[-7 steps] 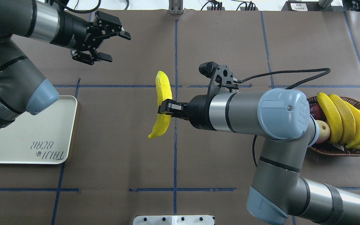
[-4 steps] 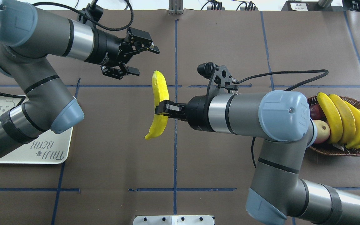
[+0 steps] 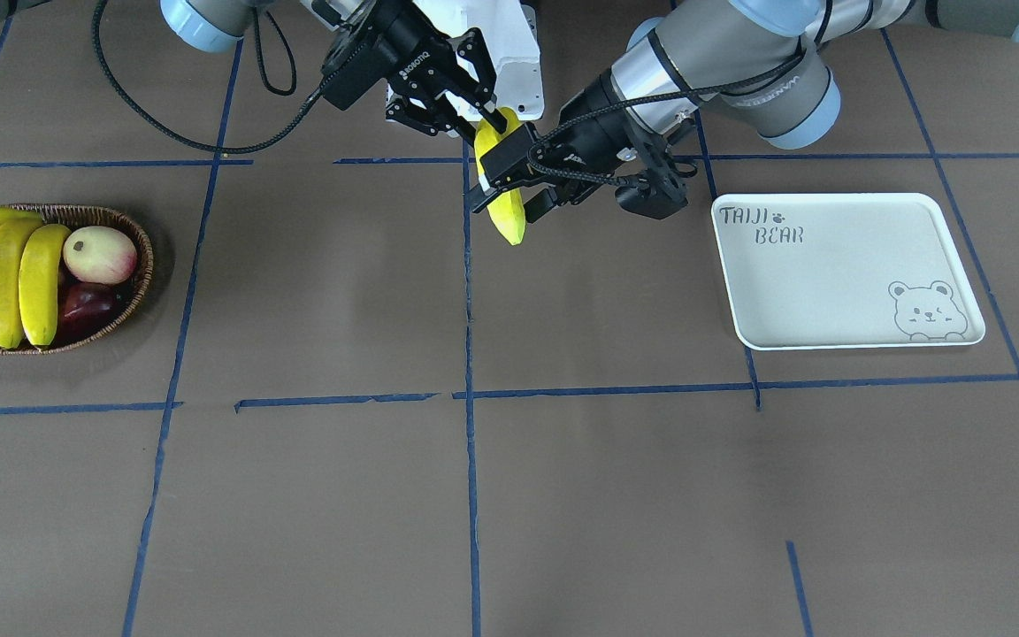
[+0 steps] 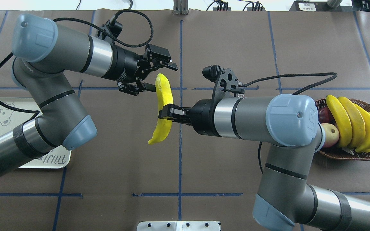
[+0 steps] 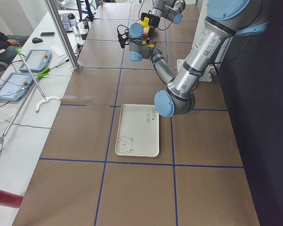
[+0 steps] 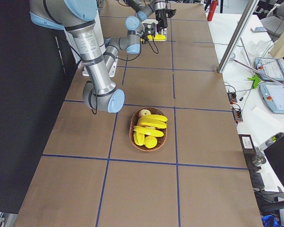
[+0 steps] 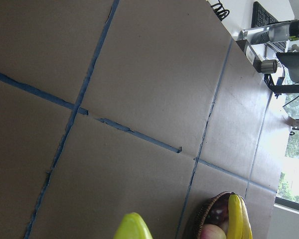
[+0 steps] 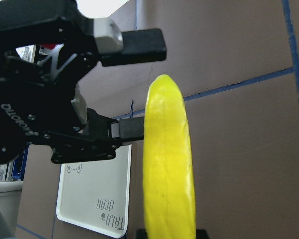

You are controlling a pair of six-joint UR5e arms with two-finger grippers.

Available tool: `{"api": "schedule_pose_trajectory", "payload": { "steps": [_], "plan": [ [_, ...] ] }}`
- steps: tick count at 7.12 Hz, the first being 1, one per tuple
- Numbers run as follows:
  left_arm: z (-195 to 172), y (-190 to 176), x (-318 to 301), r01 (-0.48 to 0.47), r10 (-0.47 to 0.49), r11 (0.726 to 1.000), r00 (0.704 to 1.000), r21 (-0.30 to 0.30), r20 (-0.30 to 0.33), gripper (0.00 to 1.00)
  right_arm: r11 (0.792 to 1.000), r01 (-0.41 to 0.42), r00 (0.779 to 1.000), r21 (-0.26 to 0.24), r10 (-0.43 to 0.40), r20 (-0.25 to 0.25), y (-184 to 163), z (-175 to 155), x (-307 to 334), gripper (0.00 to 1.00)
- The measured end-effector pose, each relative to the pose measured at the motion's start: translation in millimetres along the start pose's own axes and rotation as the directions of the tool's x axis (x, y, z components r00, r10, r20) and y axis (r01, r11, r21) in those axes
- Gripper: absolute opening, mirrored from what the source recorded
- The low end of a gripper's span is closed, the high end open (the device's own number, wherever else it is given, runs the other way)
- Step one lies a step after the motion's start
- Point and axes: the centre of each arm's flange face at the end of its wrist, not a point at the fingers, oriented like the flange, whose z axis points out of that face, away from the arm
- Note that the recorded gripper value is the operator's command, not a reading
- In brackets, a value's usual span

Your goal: Transfer all bananas from basket to plate

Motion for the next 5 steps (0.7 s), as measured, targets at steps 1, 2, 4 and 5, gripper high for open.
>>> {"api": "schedule_pose_trajectory", "payload": {
  "steps": [1, 2, 4, 5],
  "plan": [
    [3.1, 3.7, -1.4, 0.002, -0.002, 1.0, 1.0, -0.008, 0.003, 0.94, 1.0, 0.0, 1.0, 0.001, 0.0, 0.001, 0.0, -0.2, -0.5, 0.01],
    [4.8, 6.0, -1.9, 0.003, -0.003, 1.0, 1.0, -0.012, 0.004, 0.31, 1.0, 0.001, 1.0, 0.004, -0.001, 0.002, -0.4, -0.3, -0.8, 0.01],
    [4.8, 9.2, -2.8, 0.029, -0.029, 0.999, 1.0, -0.018, 0.002, 0.0, 1.0, 0.001, 1.0, 0.014, -0.001, 0.003, -1.4, -0.7, -1.1, 0.03],
    [3.7, 10.0, -4.1, 0.045, -0.045, 0.999, 0.999, -0.02, 0.002, 0.0, 1.0, 0.002, 1.0, 0.016, -0.002, 0.004, -1.8, -1.3, -1.5, 0.63]
  ]
}}
